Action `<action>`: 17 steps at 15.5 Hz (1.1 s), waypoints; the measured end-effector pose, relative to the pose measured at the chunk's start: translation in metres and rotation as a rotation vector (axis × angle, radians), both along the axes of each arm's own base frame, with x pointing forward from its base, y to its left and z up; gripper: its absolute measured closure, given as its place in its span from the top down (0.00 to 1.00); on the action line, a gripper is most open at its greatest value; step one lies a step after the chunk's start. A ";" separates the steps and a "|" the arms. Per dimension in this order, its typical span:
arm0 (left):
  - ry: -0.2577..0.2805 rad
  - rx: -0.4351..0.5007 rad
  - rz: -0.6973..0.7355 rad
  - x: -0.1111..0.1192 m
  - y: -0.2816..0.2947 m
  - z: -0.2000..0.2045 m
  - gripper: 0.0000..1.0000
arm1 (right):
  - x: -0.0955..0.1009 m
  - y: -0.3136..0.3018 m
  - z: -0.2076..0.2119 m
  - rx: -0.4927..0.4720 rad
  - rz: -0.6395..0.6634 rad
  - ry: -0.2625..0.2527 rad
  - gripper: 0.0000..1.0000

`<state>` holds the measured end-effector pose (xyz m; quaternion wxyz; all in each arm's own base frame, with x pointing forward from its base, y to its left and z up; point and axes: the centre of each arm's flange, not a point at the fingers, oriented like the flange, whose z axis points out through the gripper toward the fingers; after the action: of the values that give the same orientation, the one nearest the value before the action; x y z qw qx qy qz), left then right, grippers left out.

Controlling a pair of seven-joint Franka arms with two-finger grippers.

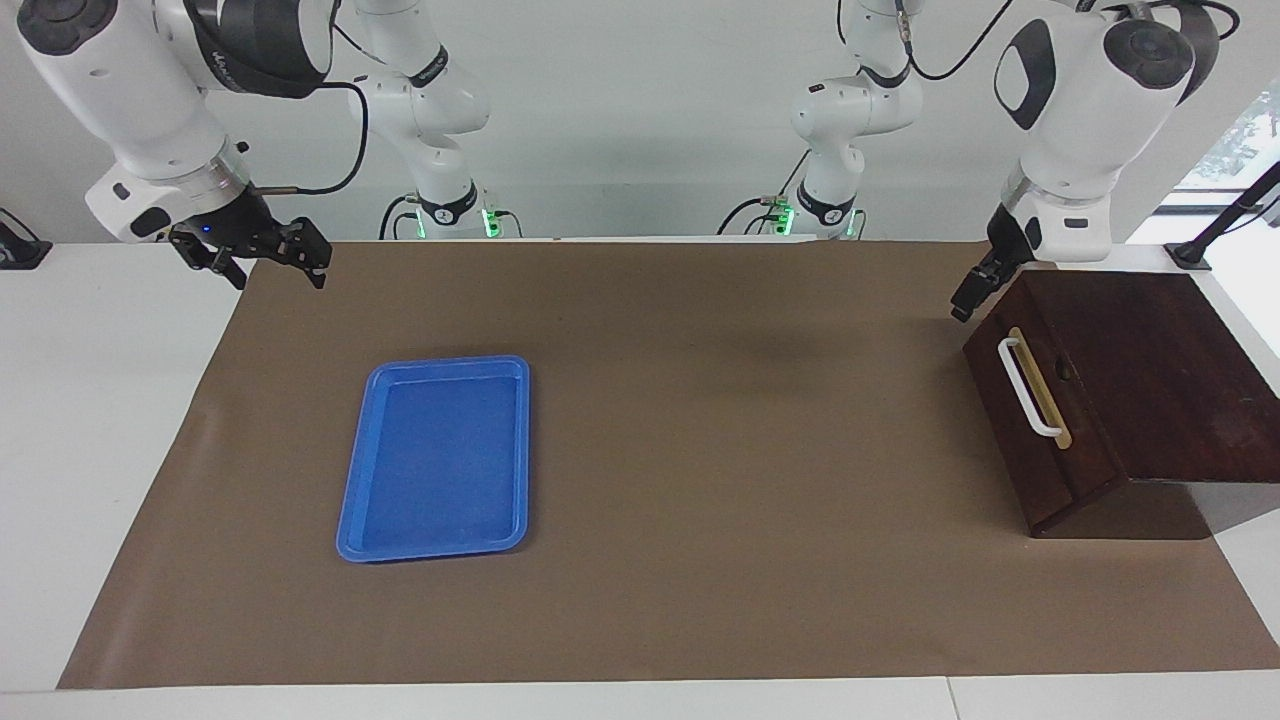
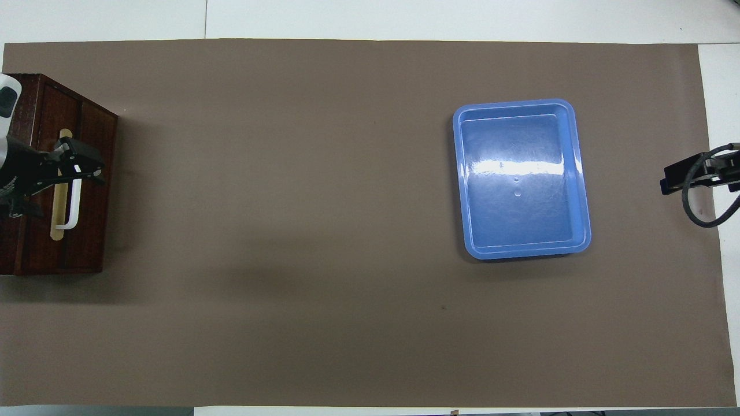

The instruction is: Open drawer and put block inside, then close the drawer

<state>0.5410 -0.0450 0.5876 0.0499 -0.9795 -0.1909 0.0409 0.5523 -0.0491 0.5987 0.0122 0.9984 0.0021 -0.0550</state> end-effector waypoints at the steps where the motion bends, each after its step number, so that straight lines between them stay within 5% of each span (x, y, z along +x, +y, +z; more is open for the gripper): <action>1: 0.029 -0.011 -0.089 -0.002 -0.002 -0.001 1.00 | -0.001 -0.001 0.001 0.000 -0.002 -0.001 1.00; 6: 0.105 -0.065 -0.344 0.007 -0.023 -0.022 1.00 | -0.002 -0.004 0.002 0.000 -0.008 -0.003 1.00; 17: 0.070 -0.127 -0.412 0.014 -0.001 -0.003 1.00 | -0.002 -0.004 0.002 0.000 -0.008 -0.003 1.00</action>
<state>0.5545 -0.0464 0.5842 0.0019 -0.9969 0.0182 0.0759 0.5507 -0.0532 0.6009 0.0120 0.9985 -0.0017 -0.0535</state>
